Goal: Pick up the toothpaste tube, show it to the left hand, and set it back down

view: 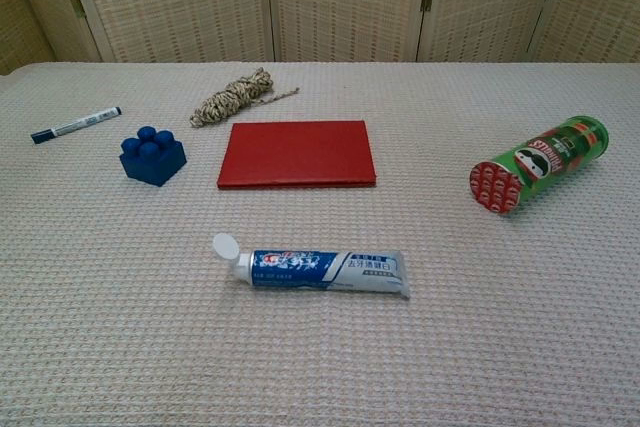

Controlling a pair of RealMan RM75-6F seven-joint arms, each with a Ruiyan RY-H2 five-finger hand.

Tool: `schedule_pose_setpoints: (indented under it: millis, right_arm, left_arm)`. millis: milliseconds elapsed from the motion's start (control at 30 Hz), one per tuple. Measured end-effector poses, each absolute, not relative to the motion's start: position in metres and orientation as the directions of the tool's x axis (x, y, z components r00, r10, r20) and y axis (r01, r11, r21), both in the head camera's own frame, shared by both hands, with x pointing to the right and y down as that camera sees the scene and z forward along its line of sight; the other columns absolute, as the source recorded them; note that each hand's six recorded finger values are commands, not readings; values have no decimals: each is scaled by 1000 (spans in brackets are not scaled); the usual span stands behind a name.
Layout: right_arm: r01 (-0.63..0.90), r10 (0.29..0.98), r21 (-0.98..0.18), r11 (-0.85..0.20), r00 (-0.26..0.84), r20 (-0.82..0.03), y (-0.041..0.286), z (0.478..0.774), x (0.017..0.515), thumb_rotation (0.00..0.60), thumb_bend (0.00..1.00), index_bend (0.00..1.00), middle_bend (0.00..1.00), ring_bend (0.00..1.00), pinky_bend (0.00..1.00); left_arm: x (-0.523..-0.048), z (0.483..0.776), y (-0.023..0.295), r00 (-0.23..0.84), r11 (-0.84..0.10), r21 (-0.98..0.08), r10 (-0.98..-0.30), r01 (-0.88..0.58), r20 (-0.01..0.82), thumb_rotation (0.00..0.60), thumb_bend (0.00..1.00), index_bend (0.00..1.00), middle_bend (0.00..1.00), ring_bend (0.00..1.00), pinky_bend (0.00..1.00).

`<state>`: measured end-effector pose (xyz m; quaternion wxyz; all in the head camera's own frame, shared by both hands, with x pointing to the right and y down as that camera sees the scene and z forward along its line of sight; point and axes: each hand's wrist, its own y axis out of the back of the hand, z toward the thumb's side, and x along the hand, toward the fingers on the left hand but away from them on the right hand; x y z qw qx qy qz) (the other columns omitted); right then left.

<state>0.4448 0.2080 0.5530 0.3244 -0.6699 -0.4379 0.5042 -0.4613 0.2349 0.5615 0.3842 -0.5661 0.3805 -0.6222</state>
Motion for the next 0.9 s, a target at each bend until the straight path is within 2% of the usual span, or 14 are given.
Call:
schedule_pose_setpoints:
  millis: [500,733,900]
  right_arm:
    - [242,898,-867,-436,179,-402,206,557,424,600,532,220,246,288,236]
    - [195,847,-849,-491,334,-413,194,569,373,600,532,220,246,287,236]
    - [139,772,-820,-556,453,-446,190,589,323,600,528,219,243,288,236]
  left_arm:
    - [-464,560,239,-68,-412,-910,-910,42,409,600,187,218,140,148,0]
    - [-459,557,238,-47,-402,-915,-915,34,401,600,187,218,140,148,0]
    - [-457,555,239,-39,-403,-915,-915,35,401,600,187,218,140,148,0]
